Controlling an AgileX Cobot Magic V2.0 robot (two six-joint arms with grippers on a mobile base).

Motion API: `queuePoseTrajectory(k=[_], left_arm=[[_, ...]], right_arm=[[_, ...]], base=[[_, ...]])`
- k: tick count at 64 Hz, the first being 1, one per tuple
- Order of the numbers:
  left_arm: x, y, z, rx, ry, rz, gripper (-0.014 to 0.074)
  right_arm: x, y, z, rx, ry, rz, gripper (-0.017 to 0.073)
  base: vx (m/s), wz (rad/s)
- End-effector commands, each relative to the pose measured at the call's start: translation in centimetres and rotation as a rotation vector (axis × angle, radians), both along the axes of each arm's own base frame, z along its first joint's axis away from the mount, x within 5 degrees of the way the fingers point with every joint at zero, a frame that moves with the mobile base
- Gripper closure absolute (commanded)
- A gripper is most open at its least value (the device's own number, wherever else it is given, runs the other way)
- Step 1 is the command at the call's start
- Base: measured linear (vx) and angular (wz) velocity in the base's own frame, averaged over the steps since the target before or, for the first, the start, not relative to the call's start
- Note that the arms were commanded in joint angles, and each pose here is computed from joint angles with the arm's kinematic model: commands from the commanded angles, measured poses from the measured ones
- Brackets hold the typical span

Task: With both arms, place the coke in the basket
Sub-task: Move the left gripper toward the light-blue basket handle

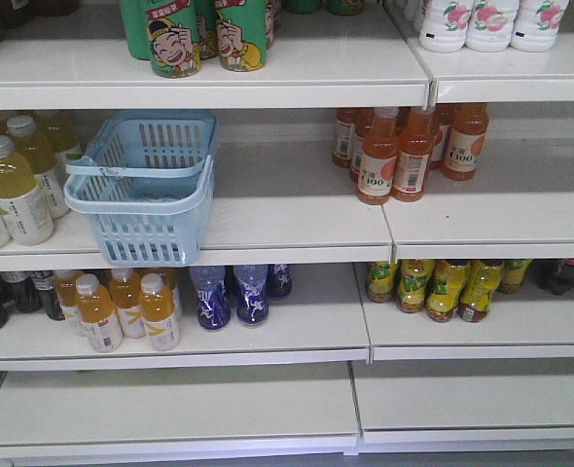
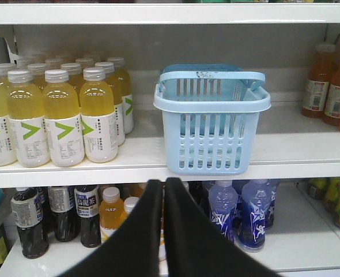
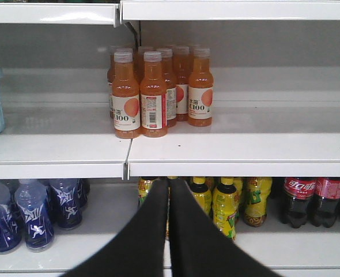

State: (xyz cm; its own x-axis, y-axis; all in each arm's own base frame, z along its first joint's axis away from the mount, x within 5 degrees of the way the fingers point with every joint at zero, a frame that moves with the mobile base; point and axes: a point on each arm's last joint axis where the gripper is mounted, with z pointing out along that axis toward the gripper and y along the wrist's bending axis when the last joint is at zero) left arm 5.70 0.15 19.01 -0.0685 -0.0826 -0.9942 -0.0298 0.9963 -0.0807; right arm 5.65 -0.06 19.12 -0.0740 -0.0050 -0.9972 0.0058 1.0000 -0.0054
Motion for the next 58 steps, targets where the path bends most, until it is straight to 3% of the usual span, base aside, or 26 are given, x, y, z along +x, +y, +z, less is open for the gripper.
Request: queuePoseTrajectory(k=[1, 58], left_arm=[[-0.12, -0.04, 0.76, -0.01, -0.089, -0.004, 0.06], [-0.12, -0.04, 0.76, -0.003, -0.088, -0.004, 0.06]], right_arm=[[-0.06, 0.02, 0.41, -0.015, -0.083, 0.003, 0.0568], [-0.06, 0.02, 0.42, -0.015, -0.084, 0.003, 0.0568]], base=[[0.08, -0.01], [0.02, 0.0]])
